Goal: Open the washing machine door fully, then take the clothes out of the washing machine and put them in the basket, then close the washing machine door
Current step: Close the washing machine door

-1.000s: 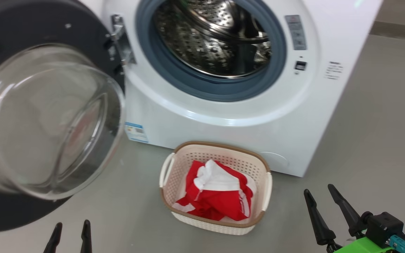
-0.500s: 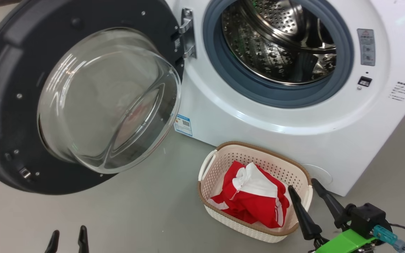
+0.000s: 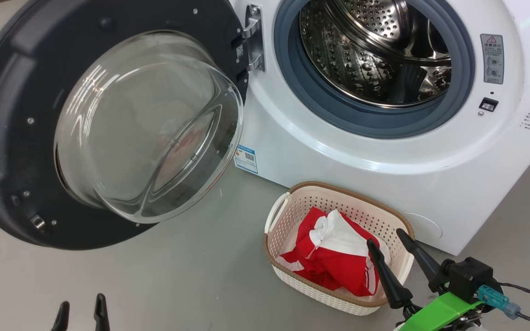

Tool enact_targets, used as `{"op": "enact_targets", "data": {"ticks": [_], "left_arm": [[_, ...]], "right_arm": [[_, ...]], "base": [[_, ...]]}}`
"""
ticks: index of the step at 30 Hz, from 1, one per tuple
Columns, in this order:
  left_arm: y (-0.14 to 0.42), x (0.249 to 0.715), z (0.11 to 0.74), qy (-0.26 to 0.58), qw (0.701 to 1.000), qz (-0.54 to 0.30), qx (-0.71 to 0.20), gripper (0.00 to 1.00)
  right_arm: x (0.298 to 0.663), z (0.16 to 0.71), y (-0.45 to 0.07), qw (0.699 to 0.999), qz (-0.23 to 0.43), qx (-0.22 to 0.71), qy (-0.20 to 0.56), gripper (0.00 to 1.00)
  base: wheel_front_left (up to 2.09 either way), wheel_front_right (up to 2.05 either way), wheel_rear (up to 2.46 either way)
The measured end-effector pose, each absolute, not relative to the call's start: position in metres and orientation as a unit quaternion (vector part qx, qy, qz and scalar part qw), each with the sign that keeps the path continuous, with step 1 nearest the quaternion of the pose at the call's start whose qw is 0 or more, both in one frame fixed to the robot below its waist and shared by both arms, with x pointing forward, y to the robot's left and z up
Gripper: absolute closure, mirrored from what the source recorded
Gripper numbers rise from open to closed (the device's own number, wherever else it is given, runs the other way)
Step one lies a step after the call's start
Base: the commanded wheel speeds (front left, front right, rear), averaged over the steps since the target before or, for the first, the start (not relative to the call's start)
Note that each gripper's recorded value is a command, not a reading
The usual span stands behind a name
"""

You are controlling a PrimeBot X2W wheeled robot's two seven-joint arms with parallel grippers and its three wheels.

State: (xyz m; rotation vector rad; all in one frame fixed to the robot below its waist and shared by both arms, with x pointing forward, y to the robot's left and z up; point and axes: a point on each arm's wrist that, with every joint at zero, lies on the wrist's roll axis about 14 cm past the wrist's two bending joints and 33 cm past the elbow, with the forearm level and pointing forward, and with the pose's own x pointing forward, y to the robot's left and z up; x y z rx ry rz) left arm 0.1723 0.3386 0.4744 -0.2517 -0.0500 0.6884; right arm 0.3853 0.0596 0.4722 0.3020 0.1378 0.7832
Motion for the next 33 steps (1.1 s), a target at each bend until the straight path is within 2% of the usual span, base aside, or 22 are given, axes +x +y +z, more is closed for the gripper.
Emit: {"op": "enact_targets", "data": {"ticks": [1,2,3,4,8,13,20,25,30,33], "left_arm": [[0.339,0.173,0.475,-0.026,0.933,0.336,-0.122,0.38],[0.339,0.173,0.478,-0.030,0.934,0.336,-0.121,0.38],[0.341,0.173,0.481,-0.036,0.933,0.337,-0.121,0.72],[0.343,0.173,0.486,-0.045,0.932,0.339,-0.122,1.00],[0.367,0.168,0.521,-0.108,0.920,0.358,-0.113,1.00],[0.405,0.173,0.602,-0.219,0.907,0.356,-0.048,1.00],[0.455,0.162,0.713,-0.353,0.869,0.346,0.020,1.00],[0.479,0.160,0.747,-0.380,0.860,0.339,0.025,1.00],[0.520,0.165,0.754,-0.390,0.849,0.354,-0.047,1.00],[0.539,0.178,0.745,-0.367,0.853,0.357,-0.100,1.00]], "right_arm": [[0.385,0.472,0.059,0.911,0.379,0.147,0.067,0.00],[0.385,0.473,0.059,0.911,0.379,0.147,0.066,0.00],[0.385,0.473,0.059,0.911,0.379,0.147,0.066,0.00],[0.385,0.473,0.059,0.912,0.379,0.147,0.065,0.00],[0.386,0.474,0.058,0.912,0.377,0.148,0.065,0.00],[0.387,0.472,0.057,0.913,0.373,0.151,0.067,0.00],[0.390,0.478,0.051,0.917,0.360,0.159,0.058,0.00],[0.387,0.475,0.047,0.919,0.353,0.162,0.062,0.00],[0.389,0.471,0.043,0.922,0.345,0.166,0.066,0.00],[0.390,0.469,0.043,0.922,0.344,0.165,0.066,0.00]], "base": [[0.00,0.00,0.00],[0.00,0.00,0.00],[0.00,0.00,0.00],[0.00,0.00,0.00],[0.00,0.00,0.00],[0.00,0.00,0.00],[0.00,0.00,0.00],[0.00,0.00,0.00],[0.00,0.00,0.00],[0.00,0.00,0.00]]}}
